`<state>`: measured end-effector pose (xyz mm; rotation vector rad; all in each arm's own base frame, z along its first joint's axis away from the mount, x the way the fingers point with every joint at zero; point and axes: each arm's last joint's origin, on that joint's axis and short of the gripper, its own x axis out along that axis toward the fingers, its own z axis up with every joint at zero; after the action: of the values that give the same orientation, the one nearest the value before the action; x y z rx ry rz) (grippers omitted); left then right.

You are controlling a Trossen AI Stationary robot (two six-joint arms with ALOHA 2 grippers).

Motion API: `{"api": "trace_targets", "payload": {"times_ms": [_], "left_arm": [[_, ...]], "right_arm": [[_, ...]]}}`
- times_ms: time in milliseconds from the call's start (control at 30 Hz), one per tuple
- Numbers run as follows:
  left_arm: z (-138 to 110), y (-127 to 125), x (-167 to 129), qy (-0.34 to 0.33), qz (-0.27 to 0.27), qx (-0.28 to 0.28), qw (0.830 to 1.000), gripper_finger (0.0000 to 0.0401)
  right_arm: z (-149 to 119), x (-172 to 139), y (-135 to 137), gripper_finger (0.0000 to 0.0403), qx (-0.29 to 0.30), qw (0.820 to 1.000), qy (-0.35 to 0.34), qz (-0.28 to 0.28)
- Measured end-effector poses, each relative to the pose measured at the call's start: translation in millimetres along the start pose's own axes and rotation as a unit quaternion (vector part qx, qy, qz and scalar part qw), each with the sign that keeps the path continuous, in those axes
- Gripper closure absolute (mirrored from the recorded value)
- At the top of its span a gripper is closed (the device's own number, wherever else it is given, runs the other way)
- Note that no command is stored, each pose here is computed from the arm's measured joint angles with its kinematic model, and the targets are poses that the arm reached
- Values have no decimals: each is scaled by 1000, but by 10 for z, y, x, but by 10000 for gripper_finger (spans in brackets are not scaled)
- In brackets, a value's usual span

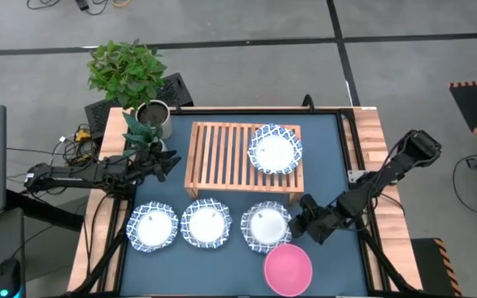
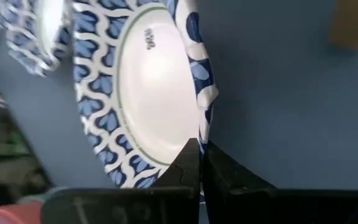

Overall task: Place and stack bowls onto a shelf
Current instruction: Stack the white patterned bowl on top of the white patterned bowl on the shelf

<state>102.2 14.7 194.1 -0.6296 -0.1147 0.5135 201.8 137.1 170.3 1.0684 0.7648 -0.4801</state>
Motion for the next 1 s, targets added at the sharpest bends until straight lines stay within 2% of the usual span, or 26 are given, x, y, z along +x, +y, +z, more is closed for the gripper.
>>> {"api": "trace_targets", "payload": {"times_ms": [200, 300, 500, 667, 867, 1000], "left_arm": [[0, 0, 0, 0, 0, 11, 1000, 148], [0, 0, 0, 0, 0, 11, 1000, 148], [1, 1, 0, -1, 2, 22, 1000, 148], [4, 5, 0, -6, 9, 25, 1000, 148], [4, 5, 0, -7, 9, 23, 1000, 148], [4, 5, 0, -7, 9, 22, 1000, 148]], "right_arm": [[49, -202, 101, 381, -82, 992, -15, -94], [100, -302, 177, 381, -137, 983, -35, -120], [147, -451, 364, 381, -274, 953, -44, -121], [189, -497, 421, 381, -345, 929, -42, -128], [293, -591, 531, 381, -360, 919, -76, -141], [368, -773, 723, 381, -393, 909, -72, -115]]}}
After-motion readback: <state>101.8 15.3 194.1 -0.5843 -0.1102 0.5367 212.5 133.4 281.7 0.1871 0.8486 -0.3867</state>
